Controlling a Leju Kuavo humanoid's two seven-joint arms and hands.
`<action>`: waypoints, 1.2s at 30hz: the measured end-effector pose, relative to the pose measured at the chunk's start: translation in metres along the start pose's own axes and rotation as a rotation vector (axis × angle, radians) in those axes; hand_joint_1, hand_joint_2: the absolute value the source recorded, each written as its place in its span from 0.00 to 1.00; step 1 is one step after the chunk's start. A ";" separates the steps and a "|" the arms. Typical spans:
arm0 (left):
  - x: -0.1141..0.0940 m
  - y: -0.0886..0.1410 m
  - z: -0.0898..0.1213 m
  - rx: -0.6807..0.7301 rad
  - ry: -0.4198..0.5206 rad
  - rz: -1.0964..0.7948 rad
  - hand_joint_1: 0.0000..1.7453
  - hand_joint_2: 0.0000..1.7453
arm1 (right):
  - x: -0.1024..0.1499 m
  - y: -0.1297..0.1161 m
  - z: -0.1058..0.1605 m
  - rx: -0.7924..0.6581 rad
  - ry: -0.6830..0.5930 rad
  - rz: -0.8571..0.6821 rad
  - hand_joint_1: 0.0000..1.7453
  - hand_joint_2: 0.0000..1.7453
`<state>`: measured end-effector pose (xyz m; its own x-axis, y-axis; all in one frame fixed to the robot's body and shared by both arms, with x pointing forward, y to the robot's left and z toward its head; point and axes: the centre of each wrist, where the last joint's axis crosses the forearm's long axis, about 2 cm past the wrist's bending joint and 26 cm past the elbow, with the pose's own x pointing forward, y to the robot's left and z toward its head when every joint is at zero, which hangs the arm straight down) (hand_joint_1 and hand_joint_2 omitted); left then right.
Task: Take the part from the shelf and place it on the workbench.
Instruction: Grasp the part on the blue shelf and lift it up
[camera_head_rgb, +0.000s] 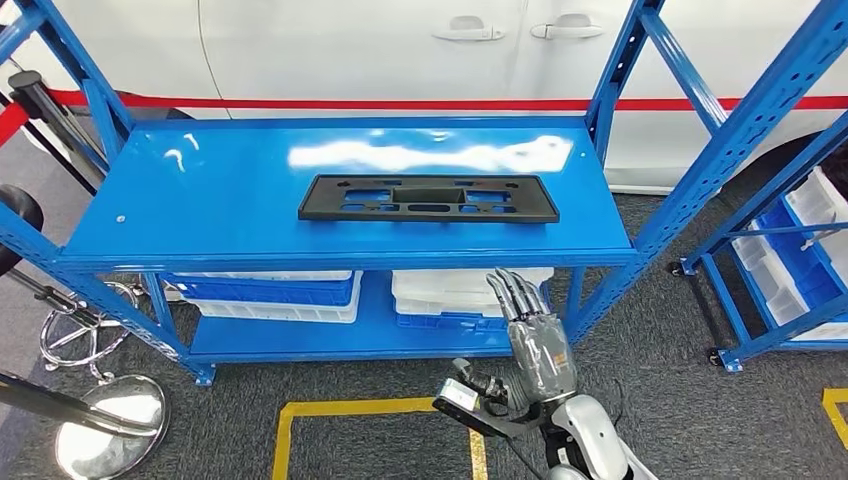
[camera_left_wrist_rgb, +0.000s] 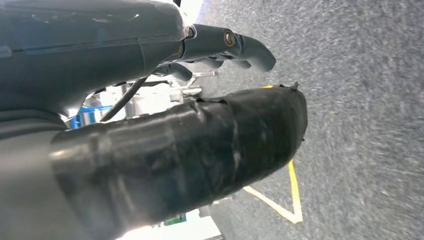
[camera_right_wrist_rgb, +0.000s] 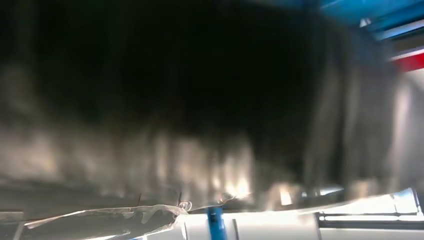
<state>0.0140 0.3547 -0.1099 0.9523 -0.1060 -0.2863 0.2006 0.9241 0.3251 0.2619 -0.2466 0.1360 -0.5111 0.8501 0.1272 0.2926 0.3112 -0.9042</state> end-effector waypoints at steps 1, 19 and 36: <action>0.000 0.000 0.000 -0.001 0.001 -0.002 0.00 0.00 | 0.003 0.001 -0.002 -0.001 -0.007 -0.005 0.00 1.00; 0.004 -0.011 0.004 -0.010 -0.022 -0.031 0.00 0.00 | 0.032 0.013 -0.031 -0.025 -0.025 -0.032 0.00 1.00; 0.000 -0.012 0.003 -0.010 -0.018 -0.042 0.00 0.00 | 0.030 0.016 -0.030 -0.048 0.003 0.010 0.00 1.00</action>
<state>0.0127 0.3429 -0.1112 0.9470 -0.1514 -0.2834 0.2386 0.9222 0.3044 0.2758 -0.2032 0.1374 -0.5053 0.8546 0.1195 0.3364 0.3226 -0.8847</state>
